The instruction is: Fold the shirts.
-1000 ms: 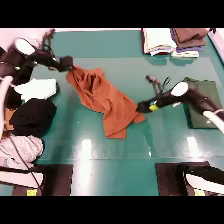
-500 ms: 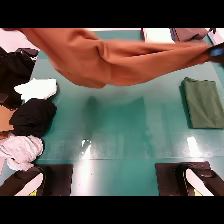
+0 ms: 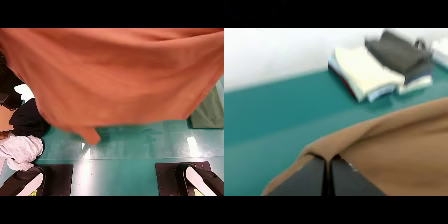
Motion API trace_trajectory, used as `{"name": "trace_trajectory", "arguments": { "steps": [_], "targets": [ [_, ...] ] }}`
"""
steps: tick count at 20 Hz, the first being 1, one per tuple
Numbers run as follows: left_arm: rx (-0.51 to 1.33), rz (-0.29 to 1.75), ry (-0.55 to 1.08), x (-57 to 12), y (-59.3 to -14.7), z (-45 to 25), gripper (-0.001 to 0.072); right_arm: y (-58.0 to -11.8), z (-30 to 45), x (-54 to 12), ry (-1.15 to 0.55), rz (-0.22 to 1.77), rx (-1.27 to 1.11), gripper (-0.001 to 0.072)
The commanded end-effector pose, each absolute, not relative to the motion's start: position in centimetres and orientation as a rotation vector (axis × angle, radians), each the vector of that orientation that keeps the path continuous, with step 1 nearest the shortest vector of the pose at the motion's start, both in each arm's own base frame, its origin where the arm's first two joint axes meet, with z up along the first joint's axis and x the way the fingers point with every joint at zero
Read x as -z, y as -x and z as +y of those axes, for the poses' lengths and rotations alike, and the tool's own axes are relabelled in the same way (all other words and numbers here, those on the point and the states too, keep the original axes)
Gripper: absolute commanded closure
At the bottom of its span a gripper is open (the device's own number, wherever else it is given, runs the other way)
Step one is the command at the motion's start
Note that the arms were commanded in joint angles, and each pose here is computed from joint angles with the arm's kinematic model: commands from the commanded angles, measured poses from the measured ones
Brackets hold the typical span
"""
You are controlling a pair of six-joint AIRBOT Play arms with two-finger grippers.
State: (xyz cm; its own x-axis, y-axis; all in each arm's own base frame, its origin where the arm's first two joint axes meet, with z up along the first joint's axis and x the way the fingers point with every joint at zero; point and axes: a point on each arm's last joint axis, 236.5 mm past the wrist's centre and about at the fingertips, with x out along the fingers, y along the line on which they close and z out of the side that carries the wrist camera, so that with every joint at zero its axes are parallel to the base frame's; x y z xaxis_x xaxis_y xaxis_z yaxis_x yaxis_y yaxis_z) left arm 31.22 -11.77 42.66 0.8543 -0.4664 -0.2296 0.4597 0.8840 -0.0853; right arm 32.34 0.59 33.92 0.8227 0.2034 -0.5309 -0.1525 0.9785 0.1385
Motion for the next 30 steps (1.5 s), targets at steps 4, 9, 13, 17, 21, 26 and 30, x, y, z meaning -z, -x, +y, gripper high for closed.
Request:
{"name": "trace_trajectory", "arguments": {
  "steps": [4, 9, 13, 17, 21, 26, 30],
  "targets": [
    [0.454, 0.818, 0.134, -18.4, -43.3, -12.3, 0.0684, -39.9, 2.1, -12.2, -0.148, 1.104, -0.239, 0.0694],
    [0.362, 1.001, 0.246, -7.0, -48.1, -12.0, 0.0217, -44.3, 3.8, -3.8, -0.186, 1.265, -0.248, 0.0428],
    [0.318, 1.098, 0.291, -7.6, -45.4, -8.1, 0.0103, -44.9, 4.1, -6.4, -0.184, 1.277, -0.297, 0.0333],
    [0.285, 1.24, 0.311, -4.9, -38.3, -4.7, 0.0103, -41.2, 6.1, -8.6, -0.259, 1.266, -0.402, 0.0334],
    [0.201, 1.373, 0.341, 1.5, -29.7, -3.6, 0.0103, -36.3, 8.2, -7.9, -0.327, 1.299, -0.468, 0.0412],
    [0.19, 1.5, 0.406, 6.0, -24.1, -4.9, 0.0103, -33.7, 9.6, -7.7, -0.382, 1.302, -0.5, 0.0412],
    [0.179, 1.481, 0.482, 7.6, -23.8, -5.9, 0.0103, -33.3, 9.7, -8.1, -0.378, 1.282, -0.498, 0.0412]
  ]
}}
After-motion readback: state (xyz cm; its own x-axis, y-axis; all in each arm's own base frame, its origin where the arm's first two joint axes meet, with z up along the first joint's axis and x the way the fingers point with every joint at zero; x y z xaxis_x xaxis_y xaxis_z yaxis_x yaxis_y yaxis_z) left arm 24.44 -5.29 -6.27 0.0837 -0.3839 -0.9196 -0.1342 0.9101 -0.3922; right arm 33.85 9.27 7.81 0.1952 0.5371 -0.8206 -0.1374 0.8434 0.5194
